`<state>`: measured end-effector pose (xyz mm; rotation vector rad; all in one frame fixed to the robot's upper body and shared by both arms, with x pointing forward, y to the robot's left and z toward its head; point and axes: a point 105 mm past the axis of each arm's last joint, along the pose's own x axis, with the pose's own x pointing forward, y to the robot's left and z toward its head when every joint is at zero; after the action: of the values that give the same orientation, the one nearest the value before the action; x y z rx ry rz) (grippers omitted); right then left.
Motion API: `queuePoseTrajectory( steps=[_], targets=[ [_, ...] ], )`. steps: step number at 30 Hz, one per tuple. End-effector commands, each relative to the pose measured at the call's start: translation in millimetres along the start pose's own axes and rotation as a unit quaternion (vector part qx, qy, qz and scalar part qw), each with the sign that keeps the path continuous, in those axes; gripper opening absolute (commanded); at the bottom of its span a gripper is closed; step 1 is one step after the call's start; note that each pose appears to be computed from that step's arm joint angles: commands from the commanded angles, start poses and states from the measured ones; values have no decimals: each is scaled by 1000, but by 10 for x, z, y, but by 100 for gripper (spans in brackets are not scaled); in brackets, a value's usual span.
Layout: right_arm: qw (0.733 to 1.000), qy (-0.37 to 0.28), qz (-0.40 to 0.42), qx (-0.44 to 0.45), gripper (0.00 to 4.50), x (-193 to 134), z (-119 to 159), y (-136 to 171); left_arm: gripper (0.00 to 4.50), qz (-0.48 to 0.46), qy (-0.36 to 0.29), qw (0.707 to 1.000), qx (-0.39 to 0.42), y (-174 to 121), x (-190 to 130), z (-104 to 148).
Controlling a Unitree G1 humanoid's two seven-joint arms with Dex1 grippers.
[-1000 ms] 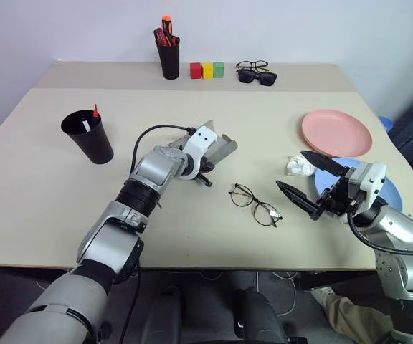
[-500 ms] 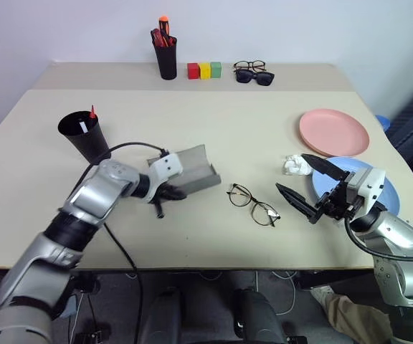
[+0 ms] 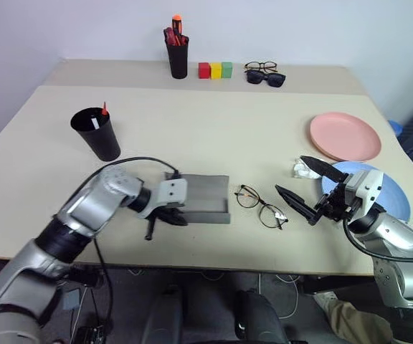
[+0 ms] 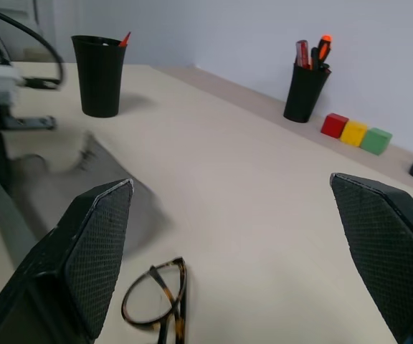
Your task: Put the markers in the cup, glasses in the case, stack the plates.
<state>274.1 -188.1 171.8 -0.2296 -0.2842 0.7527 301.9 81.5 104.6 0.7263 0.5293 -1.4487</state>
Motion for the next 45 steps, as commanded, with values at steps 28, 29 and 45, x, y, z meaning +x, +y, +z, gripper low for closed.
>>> queuePoseTrajectory(
  steps=[28, 29, 45],
  targets=[
    [998, 50, -14, -19, 450, -326, 51, 27, 6, -2, -16, 999, 33, 155, 345, 450],
    [998, 59, -16, -16, 450, -389, 40, 35, 6, 0, -17, 999, 33, 159, 347, 458],
    [990, 133, -46, 14, 450, -1096, 33, 177, 6, -1, -25, 999, 29, 175, 348, 465]
  ],
)
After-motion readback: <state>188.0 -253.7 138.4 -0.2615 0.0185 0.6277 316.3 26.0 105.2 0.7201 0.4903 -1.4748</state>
